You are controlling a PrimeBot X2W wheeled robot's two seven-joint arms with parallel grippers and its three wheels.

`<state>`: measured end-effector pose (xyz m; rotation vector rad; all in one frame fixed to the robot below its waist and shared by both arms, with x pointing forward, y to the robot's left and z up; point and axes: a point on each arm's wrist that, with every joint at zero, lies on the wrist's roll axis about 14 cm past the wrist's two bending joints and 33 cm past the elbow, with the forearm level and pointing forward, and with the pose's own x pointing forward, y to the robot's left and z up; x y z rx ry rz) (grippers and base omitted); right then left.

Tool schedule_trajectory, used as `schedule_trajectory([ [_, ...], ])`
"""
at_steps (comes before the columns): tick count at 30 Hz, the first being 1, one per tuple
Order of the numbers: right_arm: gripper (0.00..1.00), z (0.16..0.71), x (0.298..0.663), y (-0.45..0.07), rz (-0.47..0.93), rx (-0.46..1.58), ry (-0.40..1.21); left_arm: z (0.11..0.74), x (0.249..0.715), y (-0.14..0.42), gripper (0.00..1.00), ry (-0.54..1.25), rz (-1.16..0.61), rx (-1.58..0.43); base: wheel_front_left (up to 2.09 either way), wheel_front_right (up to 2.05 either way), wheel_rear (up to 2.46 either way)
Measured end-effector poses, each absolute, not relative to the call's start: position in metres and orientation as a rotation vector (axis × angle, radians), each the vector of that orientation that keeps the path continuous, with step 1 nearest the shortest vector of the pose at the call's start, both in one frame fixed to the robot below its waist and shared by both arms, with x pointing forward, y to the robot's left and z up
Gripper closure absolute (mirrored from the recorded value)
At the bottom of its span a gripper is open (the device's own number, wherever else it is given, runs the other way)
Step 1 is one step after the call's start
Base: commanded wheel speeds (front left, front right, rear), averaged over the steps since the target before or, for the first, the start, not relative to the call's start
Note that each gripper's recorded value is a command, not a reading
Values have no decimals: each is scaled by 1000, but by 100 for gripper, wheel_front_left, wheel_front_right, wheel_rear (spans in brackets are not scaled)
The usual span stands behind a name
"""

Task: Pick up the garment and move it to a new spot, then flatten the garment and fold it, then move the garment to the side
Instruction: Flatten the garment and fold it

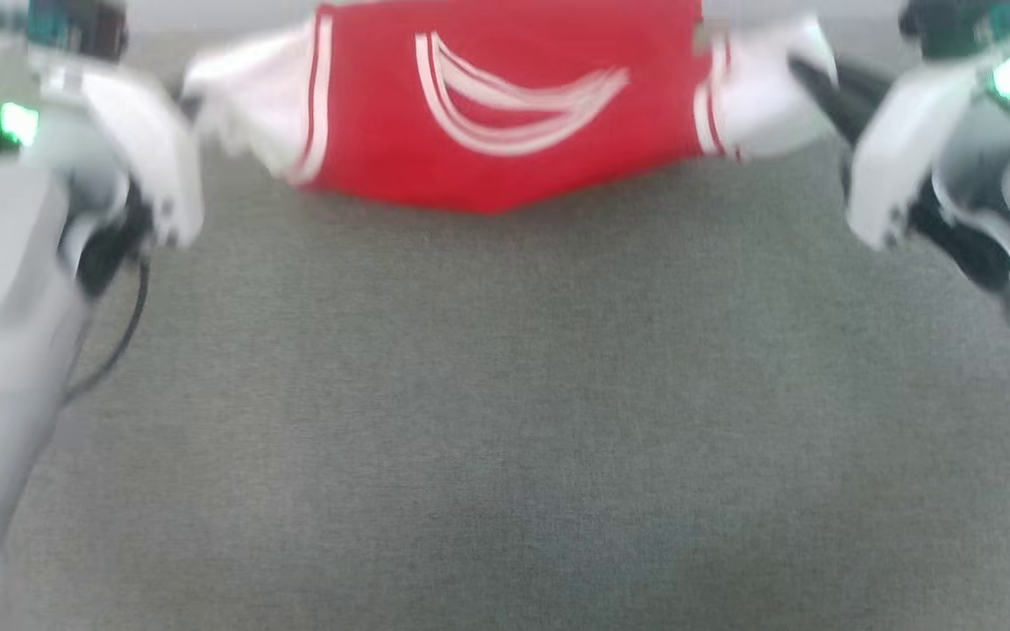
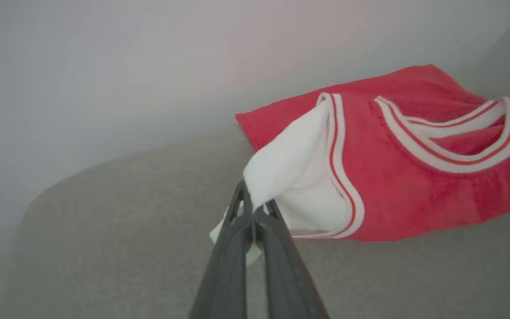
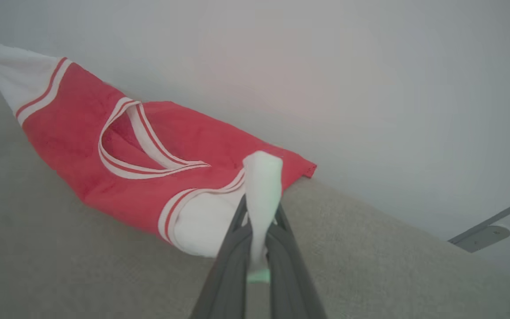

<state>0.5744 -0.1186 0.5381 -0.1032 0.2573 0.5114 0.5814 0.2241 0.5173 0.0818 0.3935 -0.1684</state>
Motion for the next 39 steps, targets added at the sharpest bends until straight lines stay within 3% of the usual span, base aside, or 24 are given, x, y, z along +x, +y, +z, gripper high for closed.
schedule_trajectory([
  [10,100,491,492,-135,607,-64,507,457,476,249,100,662,-206,32,0,0,0],
  [18,100,457,433,-150,649,-7,700,441,405,237,100,762,-227,24,0,0,0],
  [25,100,422,371,-156,683,80,932,410,339,233,100,956,-184,-40,0,0,0],
  [30,100,406,345,-163,680,113,1032,403,321,227,100,993,-172,-76,0,0,0],
  [39,100,380,350,-169,617,74,1001,395,326,212,100,960,-190,-114,0,0,0],
])
